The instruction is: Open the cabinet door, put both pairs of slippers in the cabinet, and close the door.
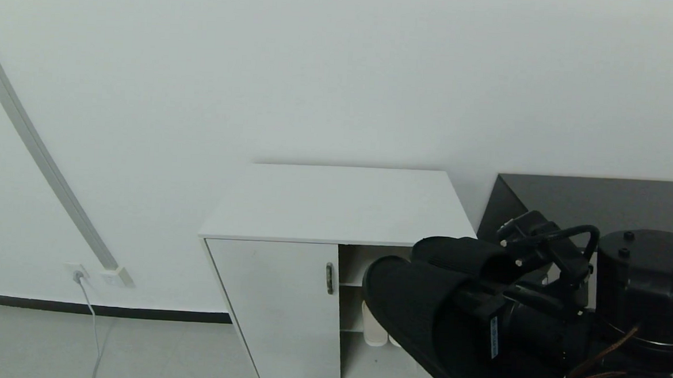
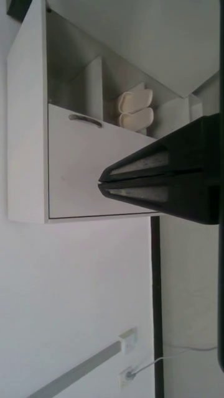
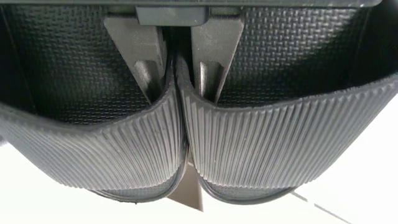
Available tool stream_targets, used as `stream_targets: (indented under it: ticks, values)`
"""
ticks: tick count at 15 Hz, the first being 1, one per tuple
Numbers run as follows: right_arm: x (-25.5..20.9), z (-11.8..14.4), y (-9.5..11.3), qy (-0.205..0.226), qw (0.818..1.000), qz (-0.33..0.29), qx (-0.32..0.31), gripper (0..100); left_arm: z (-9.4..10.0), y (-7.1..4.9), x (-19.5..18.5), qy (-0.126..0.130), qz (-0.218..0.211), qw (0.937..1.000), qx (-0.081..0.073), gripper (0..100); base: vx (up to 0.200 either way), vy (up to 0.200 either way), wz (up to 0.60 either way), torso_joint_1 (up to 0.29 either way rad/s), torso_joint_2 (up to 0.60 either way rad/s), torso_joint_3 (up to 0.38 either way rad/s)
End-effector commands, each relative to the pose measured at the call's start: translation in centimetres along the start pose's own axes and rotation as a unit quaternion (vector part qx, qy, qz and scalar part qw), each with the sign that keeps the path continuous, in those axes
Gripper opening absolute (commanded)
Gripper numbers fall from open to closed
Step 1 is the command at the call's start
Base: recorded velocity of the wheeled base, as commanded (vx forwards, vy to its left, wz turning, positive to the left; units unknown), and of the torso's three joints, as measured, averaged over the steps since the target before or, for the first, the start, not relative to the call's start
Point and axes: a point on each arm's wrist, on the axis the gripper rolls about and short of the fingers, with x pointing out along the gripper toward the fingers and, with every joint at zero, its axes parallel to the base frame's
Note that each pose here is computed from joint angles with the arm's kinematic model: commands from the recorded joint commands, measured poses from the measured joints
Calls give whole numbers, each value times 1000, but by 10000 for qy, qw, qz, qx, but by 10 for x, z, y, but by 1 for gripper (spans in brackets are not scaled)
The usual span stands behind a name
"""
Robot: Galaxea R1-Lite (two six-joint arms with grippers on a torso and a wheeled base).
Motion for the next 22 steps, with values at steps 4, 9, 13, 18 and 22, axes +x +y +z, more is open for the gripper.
stream_targets:
  ticks: [4, 9, 13, 18, 22]
  values:
    - [1, -3, 0, 42, 10000, 55, -13, 0, 0, 0, 0, 6, 7, 10000, -4, 0, 0, 0, 0, 0, 0, 0]
    - [0, -4, 0, 65, 10000, 60, -19, 0, 0, 0, 0, 6, 7, 10000, -4, 0, 0, 0, 0, 0, 0, 0]
    - [1, -8, 3, 143, 9998, 121, -48, 0, 0, 0, 0, 6, 7, 10000, -11, 0, 0, 0, 0, 0, 0, 0]
    - [1, -9, 4, 173, 9997, 148, -62, 0, 0, 0, 0, 6, 7, 10000, -11, 0, 0, 0, 0, -101, 235, 125]
    - [1, -10, 5, 180, 9996, 170, -124, 0, 0, 0, 0, 6, 7, 10000, -11, 0, 0, 0, 0, -165, 376, 211]
